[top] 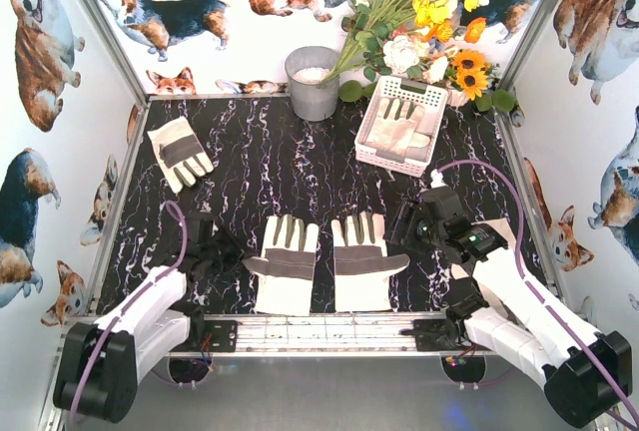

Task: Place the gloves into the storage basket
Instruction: Adjust the glove at the center of the board, then pick up the glove from the center of the board.

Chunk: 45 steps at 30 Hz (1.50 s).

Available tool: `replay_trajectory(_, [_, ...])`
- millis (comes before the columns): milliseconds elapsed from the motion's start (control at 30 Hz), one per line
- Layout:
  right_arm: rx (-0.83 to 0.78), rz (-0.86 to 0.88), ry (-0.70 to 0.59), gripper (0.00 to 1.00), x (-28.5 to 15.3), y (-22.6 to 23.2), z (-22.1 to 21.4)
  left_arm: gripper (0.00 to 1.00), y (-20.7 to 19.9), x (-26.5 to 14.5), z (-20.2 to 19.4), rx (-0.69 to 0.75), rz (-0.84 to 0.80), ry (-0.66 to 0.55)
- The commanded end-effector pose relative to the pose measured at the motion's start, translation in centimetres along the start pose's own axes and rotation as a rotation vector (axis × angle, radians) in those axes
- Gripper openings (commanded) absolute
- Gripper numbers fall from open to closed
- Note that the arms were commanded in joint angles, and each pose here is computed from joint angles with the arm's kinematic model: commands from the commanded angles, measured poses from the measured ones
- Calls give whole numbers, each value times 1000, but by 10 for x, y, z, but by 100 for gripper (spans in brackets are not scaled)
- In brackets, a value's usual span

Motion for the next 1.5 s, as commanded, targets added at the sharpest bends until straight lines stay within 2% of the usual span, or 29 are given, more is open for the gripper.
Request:
replay_trajectory(0, [-109, 62, -59, 55, -9, 19, 20, 12, -4, 1, -4, 102, -48, 28])
replay_trajectory(100, [-226, 21, -30, 55, -11, 26, 20, 1, -16, -5, -5, 178, -104, 47])
replay_trajectory(167, [-245, 45, 13, 55, -9, 37, 17, 0, -25, -10, -7, 205, -141, 60])
replay_trajectory(300, [-225, 216, 64, 55, -2, 83, 6, 0, -50, -23, -7, 172, -235, 67])
replay_trajectory(533, [-397, 342, -28, 61, -7, 168, -20, 0, -90, -46, -1, 57, -363, 40])
replay_trajectory(767, [-420, 408, -129, 62, -13, 221, -27, 0, -128, -65, 5, -31, -450, 11])
replay_trajectory(1067, [-504, 396, -202, 63, -3, 254, -31, 0, -186, -76, 2, -53, -525, -31])
replay_trajectory(1267, [-469, 406, -229, 63, -3, 259, -29, 0, -202, -69, -9, -38, -525, -39])
replay_trajectory(1467, [-417, 379, -297, 73, -15, 256, -11, 0, -204, -63, -11, -36, -519, -51])
Point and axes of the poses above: each gripper's point midway between its finger pads, its own x axis out along the fingers, its own y axis along the line the jaws close on, z = x × y, the point moved 2 cm from there along -x, back along the fingers, and after that the axes turned 3 degrees about -x, right-handed, at the moved point
